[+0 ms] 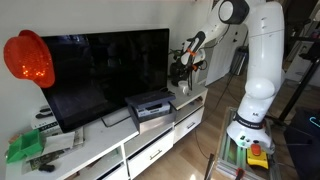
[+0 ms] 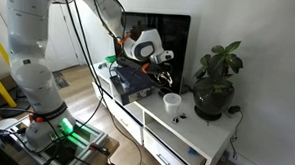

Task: Lift the lid from the Tv stand and put it on the cup

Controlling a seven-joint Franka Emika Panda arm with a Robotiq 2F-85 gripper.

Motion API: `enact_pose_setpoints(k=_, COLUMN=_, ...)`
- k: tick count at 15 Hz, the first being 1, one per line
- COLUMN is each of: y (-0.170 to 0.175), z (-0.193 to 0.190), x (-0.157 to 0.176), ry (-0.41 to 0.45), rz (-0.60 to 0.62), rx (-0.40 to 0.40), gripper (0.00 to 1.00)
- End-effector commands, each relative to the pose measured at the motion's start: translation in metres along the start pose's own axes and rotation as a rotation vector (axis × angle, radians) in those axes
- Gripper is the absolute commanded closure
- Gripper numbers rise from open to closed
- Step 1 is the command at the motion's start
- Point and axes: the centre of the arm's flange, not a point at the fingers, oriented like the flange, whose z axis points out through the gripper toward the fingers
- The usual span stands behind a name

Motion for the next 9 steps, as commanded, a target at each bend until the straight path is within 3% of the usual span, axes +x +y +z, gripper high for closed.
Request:
enact_pose_setpoints(k=1, y=0.002, z=-0.036, x=-0.027, ry=-0.033, rz=0.2, rx=-0.036, gripper=0.0)
enact_pose_setpoints(k=4, y=0.011, z=-0.045, x=-0.035, ry=-0.047, rz=0.357, rx=-0.041, gripper=0.0)
enact_pose_setpoints(k=5, y=0.017, z=-0.022, x=-0.02, ry=-0.039, rz=0.277, rx=-0.033, gripper=0.0)
enact_pose_setpoints(k=9, y=0.019, z=-0.028, x=-0.025, ry=-0.041, rz=0.341, rx=-0.033, gripper=0.0)
